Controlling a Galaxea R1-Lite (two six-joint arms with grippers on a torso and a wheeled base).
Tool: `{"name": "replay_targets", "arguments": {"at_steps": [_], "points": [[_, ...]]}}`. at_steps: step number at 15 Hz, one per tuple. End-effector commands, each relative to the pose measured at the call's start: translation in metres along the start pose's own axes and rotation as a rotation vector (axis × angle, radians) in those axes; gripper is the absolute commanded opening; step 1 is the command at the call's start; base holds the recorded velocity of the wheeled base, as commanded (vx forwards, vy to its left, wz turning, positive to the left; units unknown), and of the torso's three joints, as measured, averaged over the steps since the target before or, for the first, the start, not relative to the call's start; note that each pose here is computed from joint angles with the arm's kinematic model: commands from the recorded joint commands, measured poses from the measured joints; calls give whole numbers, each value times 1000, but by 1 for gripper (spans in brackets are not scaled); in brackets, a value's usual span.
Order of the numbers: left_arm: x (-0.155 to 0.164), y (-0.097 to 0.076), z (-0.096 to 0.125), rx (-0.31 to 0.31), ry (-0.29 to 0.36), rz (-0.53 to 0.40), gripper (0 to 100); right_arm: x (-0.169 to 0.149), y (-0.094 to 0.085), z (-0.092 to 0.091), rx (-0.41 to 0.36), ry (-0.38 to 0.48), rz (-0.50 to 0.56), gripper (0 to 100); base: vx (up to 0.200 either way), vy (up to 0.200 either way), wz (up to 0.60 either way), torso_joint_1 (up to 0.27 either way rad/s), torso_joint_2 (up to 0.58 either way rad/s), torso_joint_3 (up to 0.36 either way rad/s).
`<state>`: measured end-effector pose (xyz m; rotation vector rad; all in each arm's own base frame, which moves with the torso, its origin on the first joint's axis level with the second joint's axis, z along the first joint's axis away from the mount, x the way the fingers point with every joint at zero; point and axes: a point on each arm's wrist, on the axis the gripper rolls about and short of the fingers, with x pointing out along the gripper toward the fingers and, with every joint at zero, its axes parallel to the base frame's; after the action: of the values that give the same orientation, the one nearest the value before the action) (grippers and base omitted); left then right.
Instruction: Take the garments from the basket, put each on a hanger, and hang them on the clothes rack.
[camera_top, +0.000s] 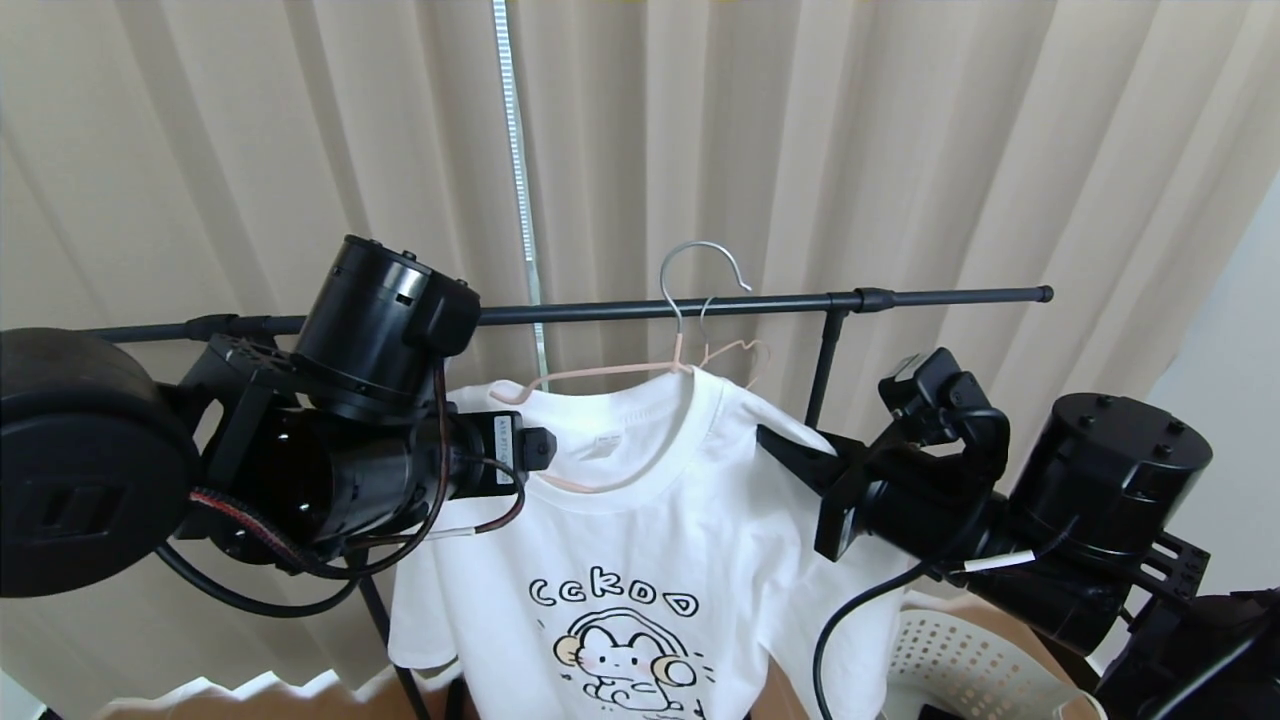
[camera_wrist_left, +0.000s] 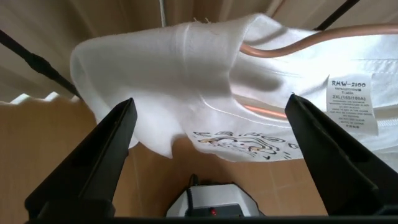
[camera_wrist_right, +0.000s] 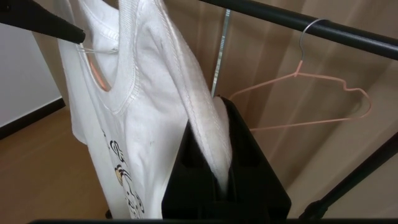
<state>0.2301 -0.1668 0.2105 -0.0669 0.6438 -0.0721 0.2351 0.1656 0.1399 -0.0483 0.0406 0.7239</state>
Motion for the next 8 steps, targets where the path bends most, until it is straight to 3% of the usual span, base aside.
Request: {"name": "replay_targets", "arguments": {"at_steps": [1, 7, 8], "points": [[2, 1, 1, -4, 0, 7, 100, 0, 0, 1, 0, -2, 1, 0, 0, 0, 0, 0, 0, 0], [8, 2, 1, -44, -24, 77, 100, -1, 0, 0, 0, 2, 1, 0, 0, 0, 0, 0, 0, 0], [10, 3, 2, -47, -24, 84, 0, -1, 0, 0, 0, 2, 1, 0, 0, 0, 0, 0, 0, 0]]}}
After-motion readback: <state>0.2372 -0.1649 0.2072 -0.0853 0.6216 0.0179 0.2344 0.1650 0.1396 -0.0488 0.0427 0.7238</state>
